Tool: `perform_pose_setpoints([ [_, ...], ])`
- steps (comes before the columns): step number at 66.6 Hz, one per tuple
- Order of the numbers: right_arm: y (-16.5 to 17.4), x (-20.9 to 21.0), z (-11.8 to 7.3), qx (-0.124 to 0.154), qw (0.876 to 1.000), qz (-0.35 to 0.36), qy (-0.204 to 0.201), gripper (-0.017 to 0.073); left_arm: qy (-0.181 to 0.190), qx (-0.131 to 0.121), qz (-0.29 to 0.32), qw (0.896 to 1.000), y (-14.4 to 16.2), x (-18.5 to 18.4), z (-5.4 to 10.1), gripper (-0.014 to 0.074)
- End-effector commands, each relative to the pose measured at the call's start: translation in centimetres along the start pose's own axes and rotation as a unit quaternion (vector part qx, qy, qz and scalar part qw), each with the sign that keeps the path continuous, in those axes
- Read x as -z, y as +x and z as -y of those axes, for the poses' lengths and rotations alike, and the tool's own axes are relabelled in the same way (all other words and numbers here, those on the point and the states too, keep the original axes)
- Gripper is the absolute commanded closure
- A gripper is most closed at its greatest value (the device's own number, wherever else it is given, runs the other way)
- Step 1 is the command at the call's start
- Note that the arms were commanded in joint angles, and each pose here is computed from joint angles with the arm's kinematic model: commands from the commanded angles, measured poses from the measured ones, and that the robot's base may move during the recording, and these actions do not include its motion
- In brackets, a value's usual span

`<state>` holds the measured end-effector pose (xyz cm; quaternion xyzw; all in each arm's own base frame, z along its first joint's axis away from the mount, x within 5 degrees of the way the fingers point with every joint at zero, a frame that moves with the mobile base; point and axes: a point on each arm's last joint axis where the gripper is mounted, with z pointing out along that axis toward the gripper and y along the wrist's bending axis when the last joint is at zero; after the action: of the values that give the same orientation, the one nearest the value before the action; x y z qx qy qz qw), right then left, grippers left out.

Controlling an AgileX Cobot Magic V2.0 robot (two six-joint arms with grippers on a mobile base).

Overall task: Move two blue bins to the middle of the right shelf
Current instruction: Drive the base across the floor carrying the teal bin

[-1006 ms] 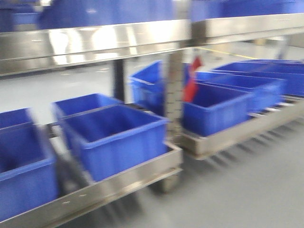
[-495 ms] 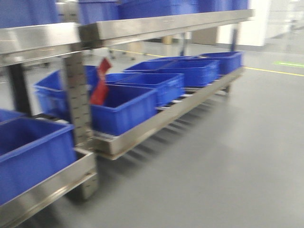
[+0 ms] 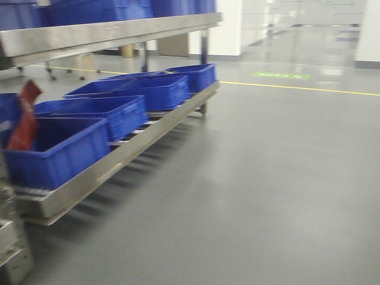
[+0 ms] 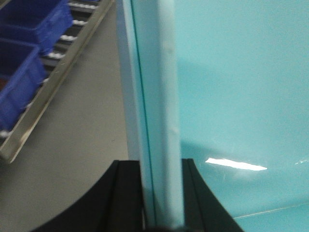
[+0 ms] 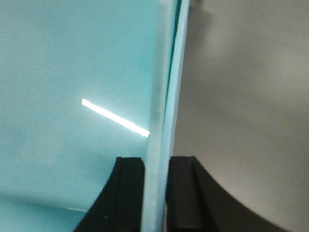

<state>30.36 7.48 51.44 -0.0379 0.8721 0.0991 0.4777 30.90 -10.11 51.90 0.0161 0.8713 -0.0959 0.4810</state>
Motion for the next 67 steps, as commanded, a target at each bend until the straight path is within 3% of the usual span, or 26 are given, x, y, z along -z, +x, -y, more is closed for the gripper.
perform_pose_setpoints([
  [1,-1.02,1.51,-0.75,-0.004,0.998,0.052,-0.034,0.0727,0.031,0.001,0.059,0.998,-1.13,1.15,0.65,0.0704],
  [67,-1.02,1.51,-0.75,-0.004,0.998,0.052,-0.034,0.0727,0.031,0.001,0.059,0.998,-1.13,1.15,0.65,0.0704],
])
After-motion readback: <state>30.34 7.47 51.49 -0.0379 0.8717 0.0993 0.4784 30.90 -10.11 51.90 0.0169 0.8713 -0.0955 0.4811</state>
